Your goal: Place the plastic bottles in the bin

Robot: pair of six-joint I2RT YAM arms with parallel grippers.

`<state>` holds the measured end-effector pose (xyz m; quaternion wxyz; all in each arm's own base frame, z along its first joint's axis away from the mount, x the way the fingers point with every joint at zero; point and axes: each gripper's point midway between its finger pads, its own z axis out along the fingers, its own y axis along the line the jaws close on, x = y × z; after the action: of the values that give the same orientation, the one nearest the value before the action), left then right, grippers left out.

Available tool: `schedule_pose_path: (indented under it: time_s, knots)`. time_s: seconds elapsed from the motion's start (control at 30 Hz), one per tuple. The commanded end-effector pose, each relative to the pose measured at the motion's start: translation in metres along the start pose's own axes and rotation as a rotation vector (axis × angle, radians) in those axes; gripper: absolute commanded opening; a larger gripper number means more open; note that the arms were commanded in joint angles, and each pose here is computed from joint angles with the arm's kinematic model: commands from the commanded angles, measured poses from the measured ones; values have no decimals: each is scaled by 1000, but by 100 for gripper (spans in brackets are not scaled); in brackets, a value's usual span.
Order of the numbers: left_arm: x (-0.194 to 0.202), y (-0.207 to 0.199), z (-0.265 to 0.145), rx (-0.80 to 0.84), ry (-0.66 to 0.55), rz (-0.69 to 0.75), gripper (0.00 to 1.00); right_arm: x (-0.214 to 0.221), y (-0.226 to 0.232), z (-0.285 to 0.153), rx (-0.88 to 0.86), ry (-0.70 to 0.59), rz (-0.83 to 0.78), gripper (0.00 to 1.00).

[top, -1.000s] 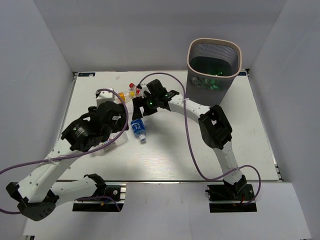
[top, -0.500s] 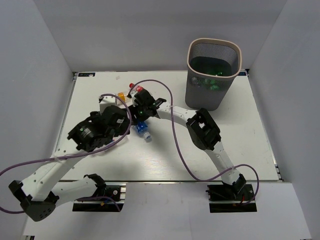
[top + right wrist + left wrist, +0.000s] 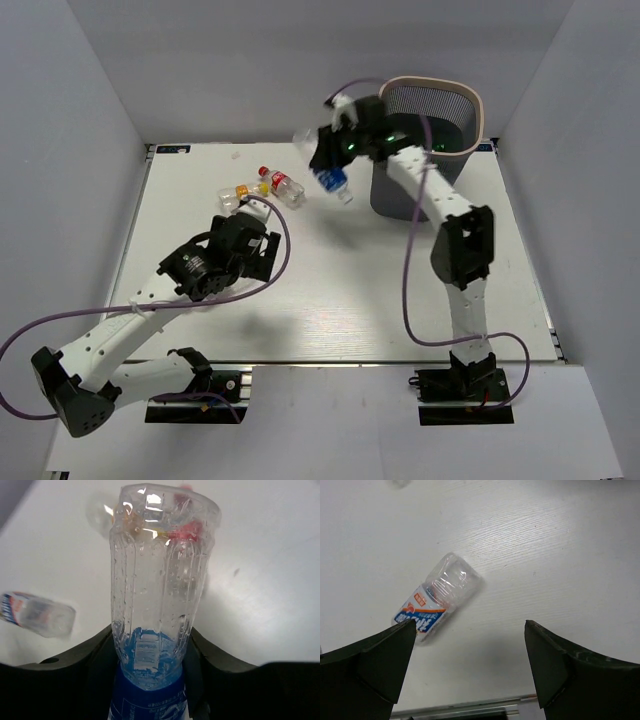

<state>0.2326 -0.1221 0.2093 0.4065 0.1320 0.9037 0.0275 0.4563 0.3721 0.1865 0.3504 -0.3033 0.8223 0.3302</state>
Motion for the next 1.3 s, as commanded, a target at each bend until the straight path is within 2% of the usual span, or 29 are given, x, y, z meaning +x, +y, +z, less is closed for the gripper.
schedule_pose_path:
  time_s: [0.0,0.03,0.1,0.2,0.27,0.3,0.43,0.53,0.63,0.8,1.03,1.13,1.2,1.27]
  knots:
    - [-15,-12,6,87,-81,161,99,-113,73,-122,-222,-294,-220,0]
    - [-14,-11,8,86,-84,189,99,-125,88,-146,-252,-340,-255,0]
    - [1,-13,23,75,-23,268,99,-140,89,-177,-239,-429,-295,0]
    - [18,-3,41,-5,40,342,99,-153,88,-223,-159,-557,-288,0]
    - [17,-1,47,-37,47,349,99,-173,70,-244,-38,-669,-285,0]
    - [15,0,50,-54,39,347,99,-167,63,-257,-1,-688,-272,0]
    - [4,6,60,-115,12,424,99,-169,21,-274,221,-733,-256,0]
    - [3,17,71,-202,39,489,99,-165,-39,-290,487,-758,-182,0]
    - [-1,18,79,-225,40,541,99,-167,-72,-305,576,-792,-159,0]
    - [2,22,83,-256,78,584,99,-177,-105,-326,640,-824,-144,0]
    - [4,24,79,-247,60,583,99,-171,-131,-332,672,-809,-127,0]
    - [4,25,76,-247,59,583,99,-175,-131,-349,620,-856,-61,0]
    - [3,29,71,-259,43,564,99,-183,-123,-355,573,-903,-68,0]
    - [9,37,70,-287,56,564,99,-187,-127,-359,599,-933,-92,0]
